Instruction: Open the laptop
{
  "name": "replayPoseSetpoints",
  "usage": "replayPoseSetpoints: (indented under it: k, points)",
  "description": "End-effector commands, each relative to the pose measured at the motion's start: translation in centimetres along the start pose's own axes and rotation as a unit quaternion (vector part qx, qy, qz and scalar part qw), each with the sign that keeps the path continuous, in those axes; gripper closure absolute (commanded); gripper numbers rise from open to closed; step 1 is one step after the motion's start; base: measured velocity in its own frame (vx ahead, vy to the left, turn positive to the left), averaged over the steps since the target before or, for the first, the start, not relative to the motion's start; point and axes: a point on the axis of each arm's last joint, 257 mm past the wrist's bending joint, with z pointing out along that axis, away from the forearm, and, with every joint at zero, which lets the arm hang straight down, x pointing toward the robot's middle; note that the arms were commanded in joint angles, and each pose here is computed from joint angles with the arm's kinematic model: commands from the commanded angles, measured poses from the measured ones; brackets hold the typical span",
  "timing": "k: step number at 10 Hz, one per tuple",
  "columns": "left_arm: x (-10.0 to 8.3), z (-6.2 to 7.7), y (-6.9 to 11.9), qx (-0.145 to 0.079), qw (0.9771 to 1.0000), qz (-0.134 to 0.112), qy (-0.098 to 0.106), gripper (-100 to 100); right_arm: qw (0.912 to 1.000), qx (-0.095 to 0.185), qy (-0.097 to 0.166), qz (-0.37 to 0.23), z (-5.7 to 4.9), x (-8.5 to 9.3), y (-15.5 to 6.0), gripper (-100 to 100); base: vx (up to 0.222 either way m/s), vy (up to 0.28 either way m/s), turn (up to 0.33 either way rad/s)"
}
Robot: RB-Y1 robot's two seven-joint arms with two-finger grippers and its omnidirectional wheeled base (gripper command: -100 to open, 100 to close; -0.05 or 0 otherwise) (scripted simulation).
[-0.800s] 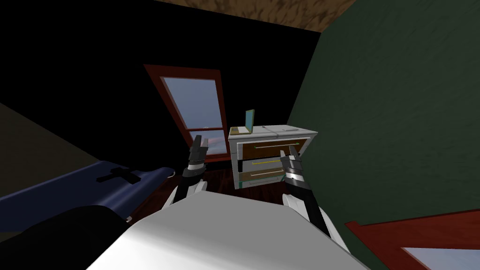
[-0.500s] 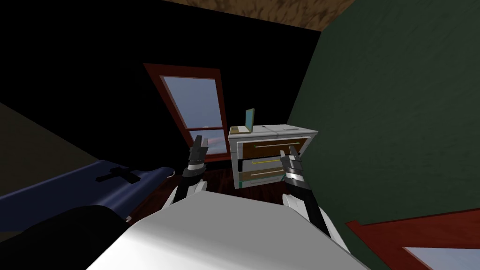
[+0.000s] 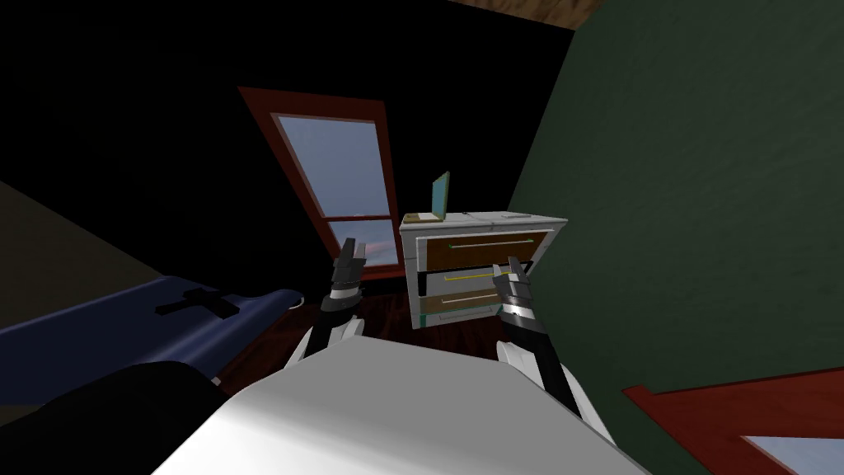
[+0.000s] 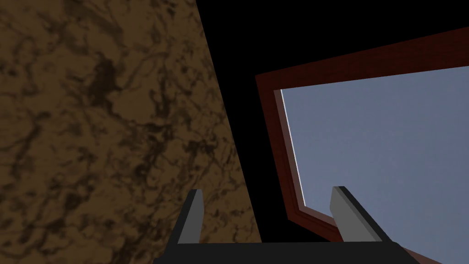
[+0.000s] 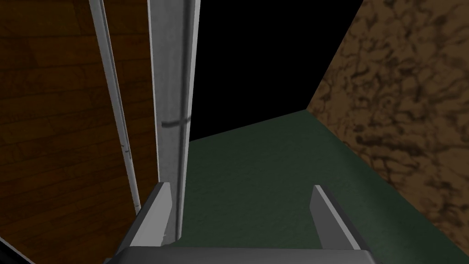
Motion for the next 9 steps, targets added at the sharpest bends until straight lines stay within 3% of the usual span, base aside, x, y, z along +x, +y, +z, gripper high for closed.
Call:
replayPoseSetpoints:
  k: [1,2,6,7,9]
  points:
    - [0.0,0.0,0.0,0.000,1.0000,0.000,0.000,0,1.0000,0.000,0.000,0.000,0.0,0.0,0.0,0,0.000,0.000,0.000]
    - [0.7,0.4,0.1,0.003,0.9999,0.000,0.016,-100,1.0000,0.000,0.000,0.000,0.0,0.0,0.0,0,-0.007,-0.010,-0.030]
    - [3.4,2.6,0.8,0.007,0.9980,-0.004,0.063,-100,1.0000,0.000,0.000,0.000,0.0,0.0,0.0,0,-0.044,-0.030,-0.062]
    - [3.5,2.8,0.7,0.008,0.9980,-0.004,0.063,-100,1.0000,0.000,0.000,0.000,0.0,0.0,0.0,0,-0.037,-0.033,-0.017]
    - [4.9,4.1,1.5,0.002,0.9965,-0.004,0.084,-100,1.0000,0.000,0.000,0.000,0.0,0.0,0.0,0,-0.051,-0.037,-0.068]
